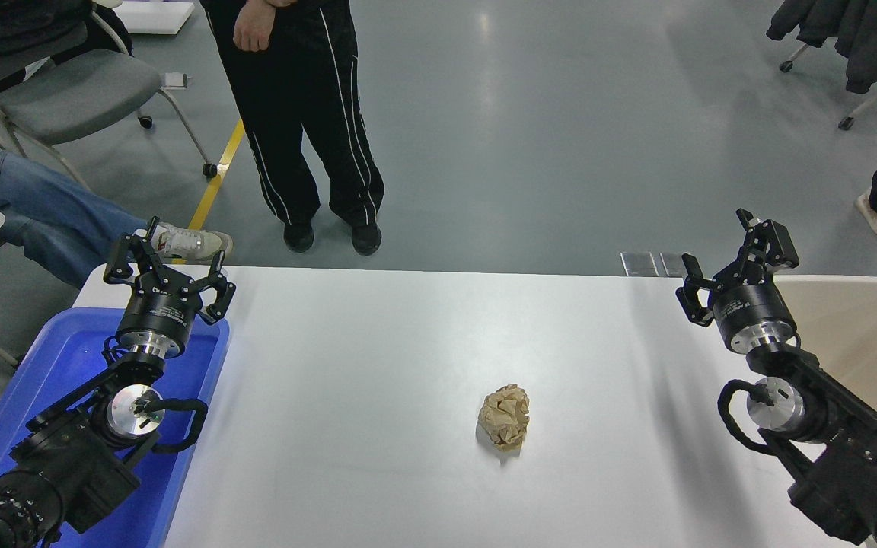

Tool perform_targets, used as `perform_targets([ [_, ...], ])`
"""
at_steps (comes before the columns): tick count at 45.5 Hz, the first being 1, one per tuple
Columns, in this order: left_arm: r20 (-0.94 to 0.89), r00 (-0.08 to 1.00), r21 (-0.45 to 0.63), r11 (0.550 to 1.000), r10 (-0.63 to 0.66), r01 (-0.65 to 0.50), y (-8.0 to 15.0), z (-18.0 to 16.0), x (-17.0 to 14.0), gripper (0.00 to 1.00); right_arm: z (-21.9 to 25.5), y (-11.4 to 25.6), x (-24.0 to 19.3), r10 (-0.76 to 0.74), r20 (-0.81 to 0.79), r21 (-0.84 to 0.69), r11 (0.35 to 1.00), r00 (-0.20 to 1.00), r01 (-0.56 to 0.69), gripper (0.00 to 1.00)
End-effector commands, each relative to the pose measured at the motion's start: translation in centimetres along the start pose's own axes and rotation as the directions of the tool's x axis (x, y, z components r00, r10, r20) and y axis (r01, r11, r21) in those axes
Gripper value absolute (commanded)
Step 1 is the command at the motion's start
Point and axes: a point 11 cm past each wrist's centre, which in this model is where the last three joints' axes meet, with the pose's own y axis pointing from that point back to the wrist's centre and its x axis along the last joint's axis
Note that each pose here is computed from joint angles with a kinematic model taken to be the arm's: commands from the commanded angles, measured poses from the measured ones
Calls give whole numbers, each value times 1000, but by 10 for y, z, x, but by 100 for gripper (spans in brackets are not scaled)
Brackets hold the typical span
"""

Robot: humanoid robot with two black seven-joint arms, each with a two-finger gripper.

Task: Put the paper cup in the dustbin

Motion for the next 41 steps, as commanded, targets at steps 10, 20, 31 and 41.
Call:
perform_targets([
  [10, 0, 1000, -1, 1000, 0, 0, 0, 0, 0, 100, 1, 1, 2, 6, 4, 0, 1000, 1000, -6, 99],
  [20, 0, 1000, -1, 1000, 0, 0, 0, 0, 0, 100, 3, 2, 2, 7, 4, -4, 1000, 1000, -7, 99],
  [31, 0, 1000, 1, 1000, 0, 0, 0, 0, 0, 100, 5, 6, 9, 25, 4, -9, 1000, 1000, -25, 99],
  [41, 0, 1000, 1, 1000, 0, 0, 0, 0, 0, 100, 8, 9, 13, 35, 10, -13, 999, 999, -35, 99],
])
